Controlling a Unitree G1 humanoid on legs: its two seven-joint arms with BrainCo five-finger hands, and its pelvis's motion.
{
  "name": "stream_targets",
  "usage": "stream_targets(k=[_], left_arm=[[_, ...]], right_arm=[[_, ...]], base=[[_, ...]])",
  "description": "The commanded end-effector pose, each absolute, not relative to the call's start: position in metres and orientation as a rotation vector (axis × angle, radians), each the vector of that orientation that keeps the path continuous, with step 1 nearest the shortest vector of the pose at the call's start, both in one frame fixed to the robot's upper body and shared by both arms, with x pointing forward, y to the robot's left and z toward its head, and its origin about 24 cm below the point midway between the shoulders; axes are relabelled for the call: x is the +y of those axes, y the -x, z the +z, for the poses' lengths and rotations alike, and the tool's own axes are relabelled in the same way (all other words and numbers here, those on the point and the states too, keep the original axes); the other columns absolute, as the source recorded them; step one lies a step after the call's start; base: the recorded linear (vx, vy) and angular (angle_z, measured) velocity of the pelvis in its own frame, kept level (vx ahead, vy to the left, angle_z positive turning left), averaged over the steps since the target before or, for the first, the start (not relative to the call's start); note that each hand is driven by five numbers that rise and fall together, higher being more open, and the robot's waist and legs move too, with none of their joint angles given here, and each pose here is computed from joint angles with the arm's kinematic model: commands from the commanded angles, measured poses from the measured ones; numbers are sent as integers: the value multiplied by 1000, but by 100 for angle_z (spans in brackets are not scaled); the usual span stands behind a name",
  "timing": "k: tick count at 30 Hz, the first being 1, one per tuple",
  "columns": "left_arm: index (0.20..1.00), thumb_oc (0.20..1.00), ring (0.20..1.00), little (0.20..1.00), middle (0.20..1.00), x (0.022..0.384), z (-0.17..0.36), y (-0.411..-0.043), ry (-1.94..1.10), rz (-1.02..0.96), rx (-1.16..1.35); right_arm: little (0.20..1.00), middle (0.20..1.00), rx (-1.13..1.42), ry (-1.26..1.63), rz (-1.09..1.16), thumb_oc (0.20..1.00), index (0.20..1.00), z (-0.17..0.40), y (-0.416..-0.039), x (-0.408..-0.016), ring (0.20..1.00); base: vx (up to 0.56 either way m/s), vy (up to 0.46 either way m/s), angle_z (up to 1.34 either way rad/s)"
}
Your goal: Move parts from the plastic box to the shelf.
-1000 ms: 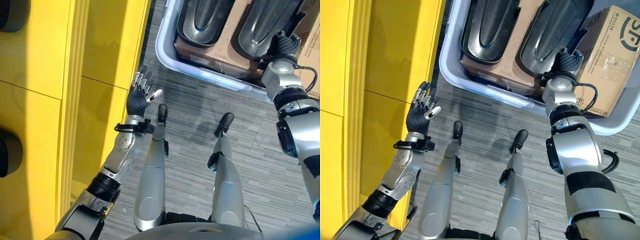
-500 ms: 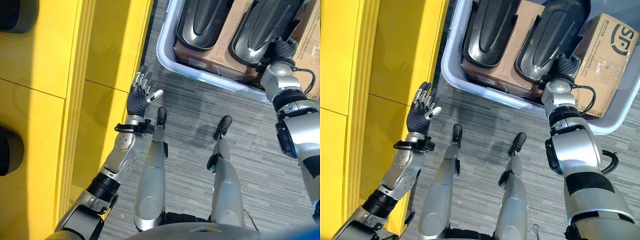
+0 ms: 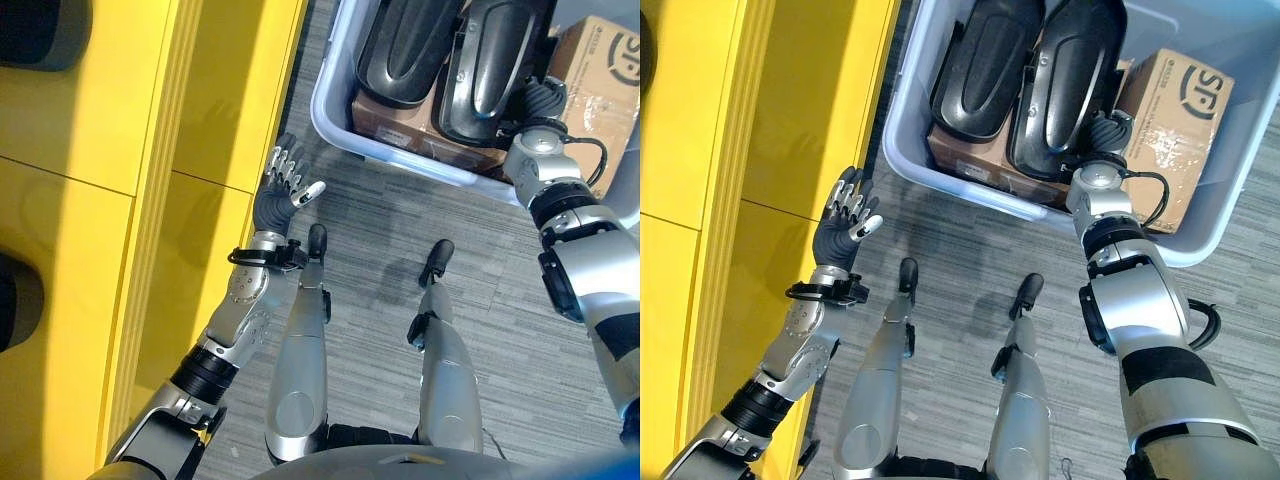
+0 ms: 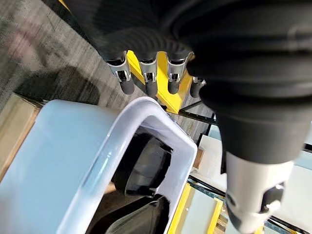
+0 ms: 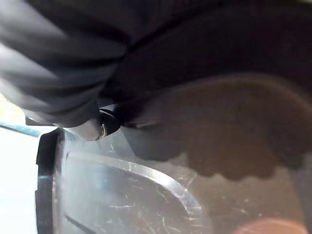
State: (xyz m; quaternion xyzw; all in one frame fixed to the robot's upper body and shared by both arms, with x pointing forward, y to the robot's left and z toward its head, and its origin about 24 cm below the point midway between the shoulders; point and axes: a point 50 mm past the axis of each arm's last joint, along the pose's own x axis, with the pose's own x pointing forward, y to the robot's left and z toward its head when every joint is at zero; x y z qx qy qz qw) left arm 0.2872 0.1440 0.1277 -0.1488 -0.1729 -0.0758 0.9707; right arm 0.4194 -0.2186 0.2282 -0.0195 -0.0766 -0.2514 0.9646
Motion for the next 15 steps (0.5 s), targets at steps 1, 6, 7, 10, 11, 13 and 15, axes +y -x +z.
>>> stream_targets(k=[1, 6, 7, 10, 11, 13, 15], left_arm=[[1000, 1000, 1000, 1000, 1000, 150, 139, -276, 307, -178, -416], [1000, 1000, 1000, 1000, 1000, 158, 129, -274, 295, -157, -375], [1000, 1000, 1000, 1000, 1000, 160, 127, -273, 291, -152, -364], [1000, 1000, 1000, 1000, 1000, 164, 122, -272, 284, -141, -341], [1000, 1000, 1000, 1000, 1000, 166, 121, -271, 280, -133, -337], [1000, 1000, 1000, 1000, 1000, 168, 117, -270, 272, -130, -323], [1000, 1000, 1000, 1000, 1000, 172, 113, -268, 270, -115, -306]], right_arm=[[200, 200, -355, 24, -458, 200, 200, 266, -415, -211, 200], [200, 200, -428, -37, -377, 200, 200, 267, -409, -195, 200], [200, 200, -450, -45, -349, 200, 200, 267, -406, -190, 200], [200, 200, -475, -88, -309, 200, 200, 263, -402, -183, 200], [200, 200, -484, -96, -298, 200, 200, 262, -399, -182, 200], [200, 200, -491, -109, -271, 200, 200, 257, -396, -178, 200], [200, 200, -500, -104, -246, 200, 200, 248, -389, -176, 200]], base=[[0, 0, 0], [4, -20, 0], [0, 0, 0], [0, 0, 0], [14, -29, -4], [10, -18, -1], [15, -33, -1]])
